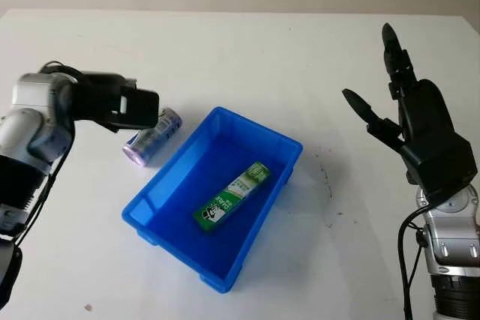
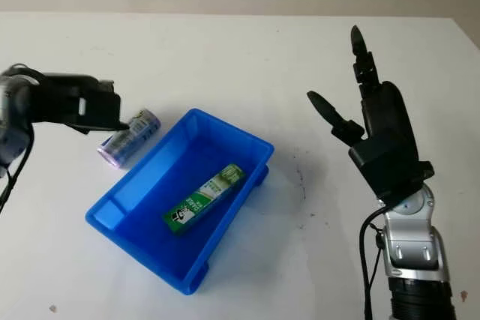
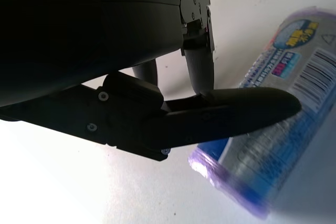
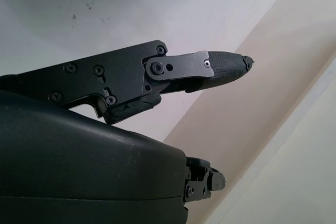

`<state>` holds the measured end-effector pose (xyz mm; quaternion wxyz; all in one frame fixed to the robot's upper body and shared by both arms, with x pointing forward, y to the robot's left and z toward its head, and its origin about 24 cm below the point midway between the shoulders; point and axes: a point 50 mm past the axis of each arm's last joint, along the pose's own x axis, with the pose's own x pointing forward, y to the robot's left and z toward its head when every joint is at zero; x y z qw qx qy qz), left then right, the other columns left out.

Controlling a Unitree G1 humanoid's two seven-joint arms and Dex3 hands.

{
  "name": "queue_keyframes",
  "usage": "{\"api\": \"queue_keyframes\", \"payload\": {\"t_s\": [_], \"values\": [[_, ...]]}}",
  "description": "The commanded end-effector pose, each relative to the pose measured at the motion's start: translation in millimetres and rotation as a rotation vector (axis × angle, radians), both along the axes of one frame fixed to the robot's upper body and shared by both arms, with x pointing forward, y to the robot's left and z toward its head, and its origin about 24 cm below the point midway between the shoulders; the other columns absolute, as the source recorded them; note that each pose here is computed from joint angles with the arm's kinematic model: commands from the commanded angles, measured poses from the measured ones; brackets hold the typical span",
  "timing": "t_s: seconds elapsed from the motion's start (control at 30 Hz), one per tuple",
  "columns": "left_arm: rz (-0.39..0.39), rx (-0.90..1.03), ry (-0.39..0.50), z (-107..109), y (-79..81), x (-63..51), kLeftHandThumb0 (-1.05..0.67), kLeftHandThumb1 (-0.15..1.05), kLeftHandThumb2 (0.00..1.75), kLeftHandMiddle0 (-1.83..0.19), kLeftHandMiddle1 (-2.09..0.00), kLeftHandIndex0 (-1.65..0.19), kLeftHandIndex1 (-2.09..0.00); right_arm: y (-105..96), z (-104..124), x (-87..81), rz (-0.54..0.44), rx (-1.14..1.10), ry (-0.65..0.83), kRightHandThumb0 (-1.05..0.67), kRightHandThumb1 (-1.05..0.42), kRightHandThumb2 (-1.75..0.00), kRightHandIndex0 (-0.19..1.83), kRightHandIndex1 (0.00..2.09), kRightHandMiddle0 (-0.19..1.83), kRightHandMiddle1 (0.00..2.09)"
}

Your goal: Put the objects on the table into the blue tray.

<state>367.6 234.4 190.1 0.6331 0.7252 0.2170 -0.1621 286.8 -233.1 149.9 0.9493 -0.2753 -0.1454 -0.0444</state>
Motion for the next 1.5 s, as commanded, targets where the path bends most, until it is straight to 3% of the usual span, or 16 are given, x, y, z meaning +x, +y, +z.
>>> {"api": "queue_keyframes", "payload": {"t_s": [0.0, 0.03, 0.07, 0.1, 0.13, 0.17, 0.2, 0.27, 0.5, 0.8, 0.9, 1.0, 1.07, 1.17, 1.33, 1.47], "values": [[-0.013, 0.005, 0.03, -10, -5.4, 0.7, -0.98, 1.05, 0.49, -0.21, -0.58, -0.23, -0.48, 1, 3, -3.9, 0.008, 0.005, -0.015, -0.75, -1.05, -0.25, 0.01, 0.06, -0.01, 0.06], [-0.018, -0.005, 0.031, -12, -6.9, 0.1, -0.96, 1.05, 0.47, -0.34, -0.4, -0.32, -0.34, 1, 4, -4.4, 0.009, 0.005, -0.016, -0.74, -1.05, -0.25, 0.01, 0.06, -0.01, 0.06], [-0.023, -0.009, 0.036, -14, -8.4, 0.0, -0.95, 1.05, 0.43, -0.31, -0.64, -0.42, -0.25, 1, 4, -4.8, 0.01, 0.006, -0.018, -0.74, -1.05, -0.25, 0.01, 0.06, -0.01, 0.06], [-0.03, -0.005, 0.043, -16, -10.0, 0.1, -0.95, 1.05, 0.42, -0.1, -1.26, -0.42, -0.53, 1, 4, -5.3, 0.011, 0.007, -0.02, -0.74, -1.05, -0.25, 0.01, 0.06, 0.0, 0.06], [-0.037, -0.019, 0.044, -19, -11.5, -0.1, -0.96, 1.05, 0.43, -0.02, -1.52, -0.27, -1.03, 1, 4, -5.7, 0.011, 0.009, -0.02, -0.74, -1.05, -0.25, 0.01, 0.06, 0.0, 0.06], [-0.043, -0.027, 0.045, -20, -12.9, -0.2, -0.96, 1.05, 0.42, -0.14, -1.8, -0.37, -1.55, 1, 4, -6.1, 0.01, 0.01, -0.019, -0.75, -1.05, -0.25, 0.01, 0.06, 0.0, 0.06], [-0.045, -0.036, 0.046, -21, -14.0, -0.3, -0.97, 1.05, 0.42, -0.24, -1.97, -0.48, -1.87, 0, 4, -6.4, 0.008, 0.007, -0.019, -0.75, -1.05, -0.25, 0.02, 0.06, 0.0, 0.06], [-0.048, -0.04, 0.05, -21, -15.5, -0.3, -0.98, 1.05, 0.43, -0.16, -2.06, -0.38, -2.04, 0, 3, -6.8, 0.004, 0.004, -0.018, -0.75, -1.05, -0.25, 0.02, 0.06, 0.0, 0.06], [-0.087, -0.028, 0.075, -19, -22.0, -1.9, -0.98, 1.05, 0.49, 0.14, -2.04, 0.09, -2.04, 0, 3, -6.8, 0.0, 0.013, -0.013, -0.74, -1.05, -0.25, 0.01, 0.05, -0.01, 0.06], [-0.172, -0.072, 0.047, -18, -36.0, -8.7, -0.94, 1.05, 0.49, -0.17, -2.09, -0.4, -2.09, 2, 5, -4.5, 0.009, 0.024, -0.027, -0.7, -1.05, -0.24, -0.01, 0.05, -0.01, 0.05], [-0.195, -0.04, 0.035, -19, -39.0, -9.6, -0.92, 1.05, 0.47, -0.29, -2.09, -0.43, -2.09, 2, 5, -3.9, 0.01, 0.024, -0.032, -0.7, -1.05, -0.24, -0.01, 0.05, -0.02, 0.05], [-0.182, 0.077, -0.014, -21, -42.3, -9.2, -0.84, 1.05, 0.34, -0.1, -2.09, -0.07, -2.09, 1, 5, -4.1, 0.013, 0.022, -0.041, -0.71, -1.05, -0.23, 0.0, 0.05, -0.01, 0.05], [-0.217, 0.18, -0.063, -24, -43.9, -9.3, -0.73, 1.05, 0.26, -0.23, -2.09, 0.01, -2.07, -1, 6, -5.2, 0.009, 0.026, -0.042, -0.72, -1.05, -0.23, 0.0, 0.06, -0.01, 0.06], [-0.235, 0.248, -0.098, -25, -44.1, -8.7, -0.58, 1.05, 0.29, -0.44, -2.09, 0.15, -1.57, -4, 6, -7.0, 0.002, 0.026, -0.048, -0.72, -1.05, -0.21, 0.0, 0.05, -0.01, 0.06], [-0.214, 0.236, -0.125, -24, -40.3, -6.8, -0.43, 1.05, 0.34, -0.44, -2.09, 0.12, -1.5, -5, 5, -7.7, -0.004, 0.027, -0.055, -0.72, -1.05, -0.2, 0.02, 0.06, 0.01, 0.06], [-0.244, 0.259, -0.183, -24, -35.5, -6.6, -0.33, 1.05, 0.35, -0.47, -2.09, 0.16, -2.05, -5, 5, -7.4, 0.0, 0.036, -0.055, -0.71, -1.05, -0.18, 0.02, 0.06, 0.01, 0.06]]}}
